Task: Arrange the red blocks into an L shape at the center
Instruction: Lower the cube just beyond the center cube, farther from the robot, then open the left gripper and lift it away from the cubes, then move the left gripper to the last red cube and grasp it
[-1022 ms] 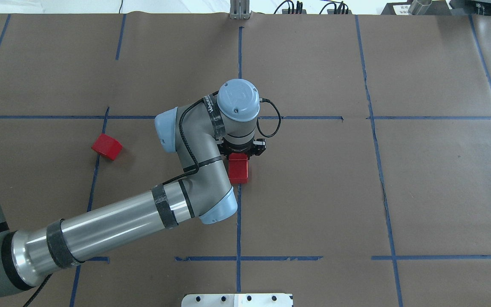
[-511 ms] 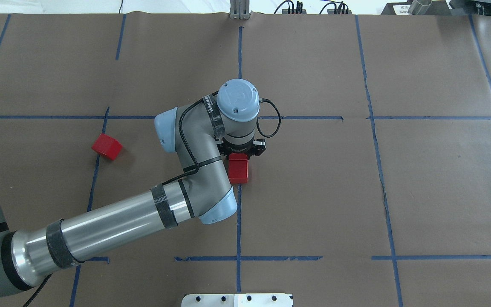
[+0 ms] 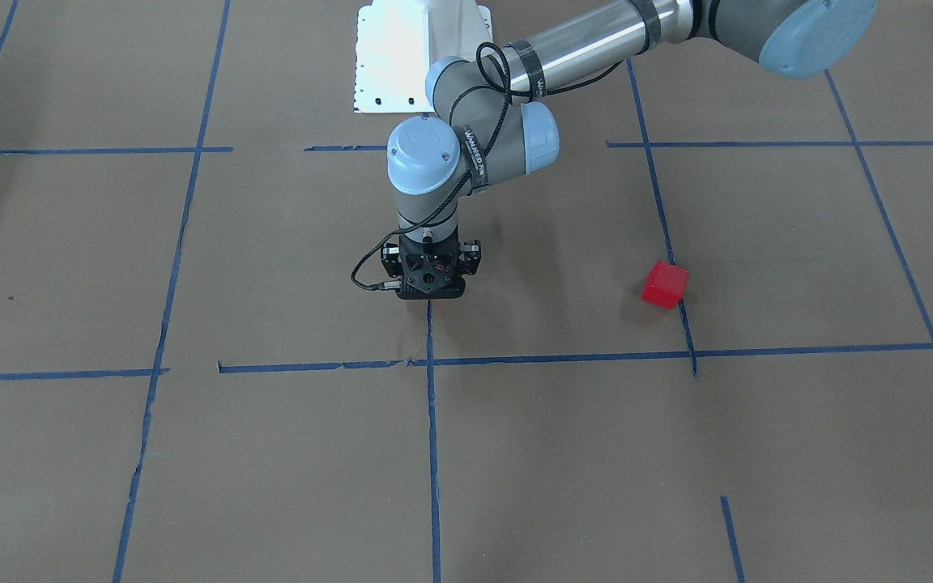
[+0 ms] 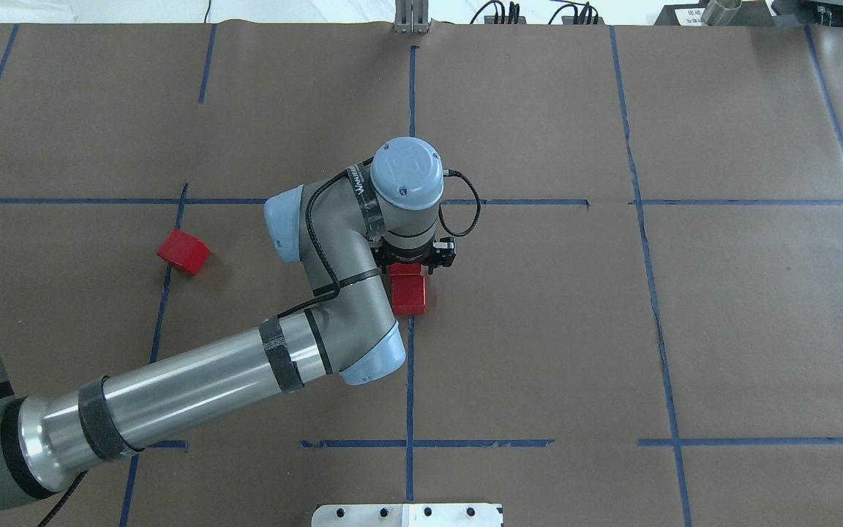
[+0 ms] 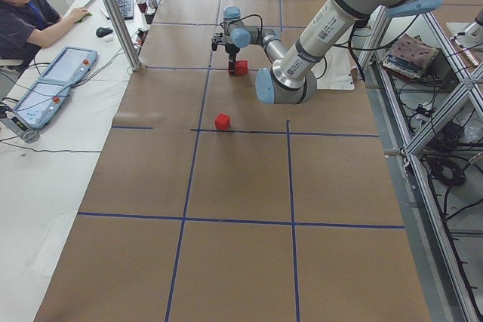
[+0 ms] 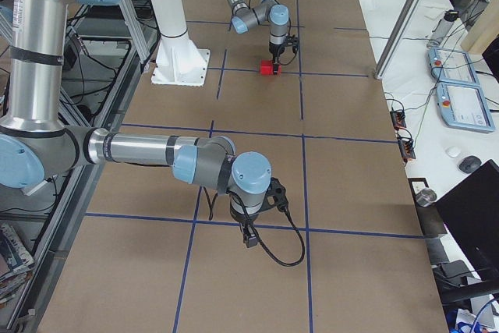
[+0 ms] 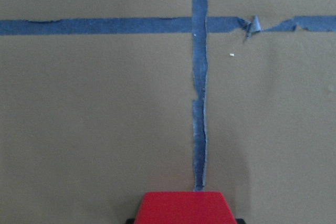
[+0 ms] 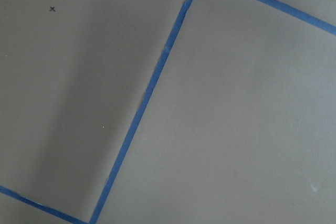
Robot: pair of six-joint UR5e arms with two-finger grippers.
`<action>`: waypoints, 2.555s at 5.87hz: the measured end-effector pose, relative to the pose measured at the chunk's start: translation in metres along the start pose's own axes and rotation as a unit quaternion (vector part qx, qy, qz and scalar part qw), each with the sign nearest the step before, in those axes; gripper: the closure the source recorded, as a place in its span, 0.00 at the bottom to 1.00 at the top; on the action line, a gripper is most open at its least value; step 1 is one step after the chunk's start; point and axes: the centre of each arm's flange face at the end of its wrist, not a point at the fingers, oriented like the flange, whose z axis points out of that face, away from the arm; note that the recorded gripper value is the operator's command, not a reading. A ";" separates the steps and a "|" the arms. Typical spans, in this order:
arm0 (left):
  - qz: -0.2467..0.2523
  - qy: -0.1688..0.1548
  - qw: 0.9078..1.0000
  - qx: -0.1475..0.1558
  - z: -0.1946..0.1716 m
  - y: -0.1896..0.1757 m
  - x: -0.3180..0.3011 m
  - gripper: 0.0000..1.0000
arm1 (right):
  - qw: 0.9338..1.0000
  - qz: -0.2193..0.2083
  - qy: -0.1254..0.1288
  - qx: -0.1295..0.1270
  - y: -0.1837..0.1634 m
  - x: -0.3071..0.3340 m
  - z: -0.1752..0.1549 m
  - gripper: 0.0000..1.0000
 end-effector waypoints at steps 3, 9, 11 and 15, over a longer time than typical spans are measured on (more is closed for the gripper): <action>-0.001 0.017 1.000 0.012 -0.035 -0.009 0.000 0.00 | 1.000 -0.001 0.000 0.001 0.000 -0.001 -0.001 0.00; 0.072 0.034 0.997 0.023 -0.117 -0.059 -0.175 0.00 | 1.000 0.000 0.001 0.002 -0.002 -0.001 -0.002 0.00; 0.166 0.013 0.986 0.023 -0.110 -0.064 -0.279 0.00 | 1.000 0.001 0.001 0.002 -0.001 -0.001 -0.002 0.00; 0.190 0.008 0.981 0.024 -0.069 -0.054 -0.356 0.00 | 1.000 0.001 0.001 0.002 -0.001 -0.001 -0.002 0.00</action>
